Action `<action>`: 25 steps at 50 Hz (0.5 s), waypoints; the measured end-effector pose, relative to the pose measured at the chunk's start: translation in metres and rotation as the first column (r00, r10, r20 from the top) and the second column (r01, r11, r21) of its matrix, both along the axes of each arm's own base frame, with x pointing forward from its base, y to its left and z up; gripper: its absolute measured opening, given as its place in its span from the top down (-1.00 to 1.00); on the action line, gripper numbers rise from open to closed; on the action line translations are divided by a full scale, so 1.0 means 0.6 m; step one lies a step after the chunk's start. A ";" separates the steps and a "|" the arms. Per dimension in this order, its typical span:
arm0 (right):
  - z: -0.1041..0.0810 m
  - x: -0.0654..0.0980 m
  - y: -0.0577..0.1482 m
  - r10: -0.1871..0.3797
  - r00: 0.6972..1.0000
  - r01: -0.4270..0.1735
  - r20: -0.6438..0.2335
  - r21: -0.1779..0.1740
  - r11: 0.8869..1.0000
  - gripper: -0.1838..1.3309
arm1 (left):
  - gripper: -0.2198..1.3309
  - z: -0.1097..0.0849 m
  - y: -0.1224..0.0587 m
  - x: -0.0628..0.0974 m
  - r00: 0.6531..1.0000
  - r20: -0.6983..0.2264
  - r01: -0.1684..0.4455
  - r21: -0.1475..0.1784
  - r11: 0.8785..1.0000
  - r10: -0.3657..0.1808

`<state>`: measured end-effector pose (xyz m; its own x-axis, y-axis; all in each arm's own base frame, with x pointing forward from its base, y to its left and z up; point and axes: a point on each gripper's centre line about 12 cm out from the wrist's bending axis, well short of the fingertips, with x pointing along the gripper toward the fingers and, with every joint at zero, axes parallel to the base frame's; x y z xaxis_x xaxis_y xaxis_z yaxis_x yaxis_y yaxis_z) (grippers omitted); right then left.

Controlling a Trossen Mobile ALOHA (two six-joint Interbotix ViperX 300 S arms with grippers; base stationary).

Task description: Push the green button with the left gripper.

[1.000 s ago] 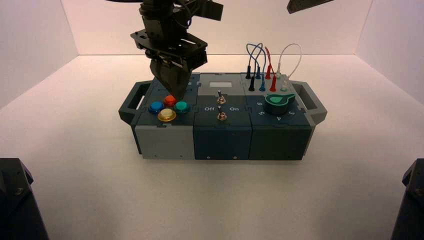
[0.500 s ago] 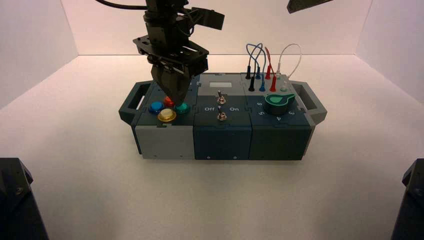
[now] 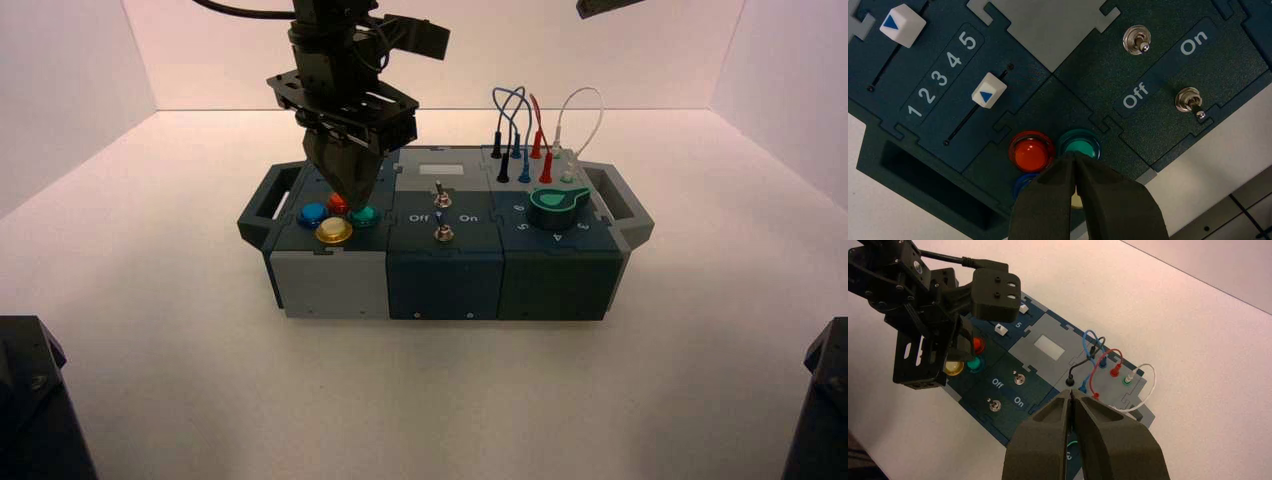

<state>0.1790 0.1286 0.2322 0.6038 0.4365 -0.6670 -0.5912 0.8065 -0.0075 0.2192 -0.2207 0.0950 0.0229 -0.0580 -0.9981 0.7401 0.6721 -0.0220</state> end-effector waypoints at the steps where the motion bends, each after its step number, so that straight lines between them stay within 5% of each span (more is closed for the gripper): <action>1: 0.000 0.000 0.000 0.000 1.000 0.000 0.000 0.000 1.000 0.94 | 0.92 0.000 0.000 0.000 1.000 0.000 0.002 0.000 1.000 -0.002; 15: 0.002 -0.001 -0.001 0.001 1.000 -0.001 0.006 0.003 1.000 0.94 | 0.92 0.014 0.000 -0.001 1.000 0.016 0.003 -0.016 1.000 -0.003; 25: 0.003 -0.001 -0.001 0.000 1.000 0.000 0.007 0.005 1.000 0.94 | 0.92 0.063 -0.001 0.000 0.996 0.084 0.009 -0.078 0.997 -0.003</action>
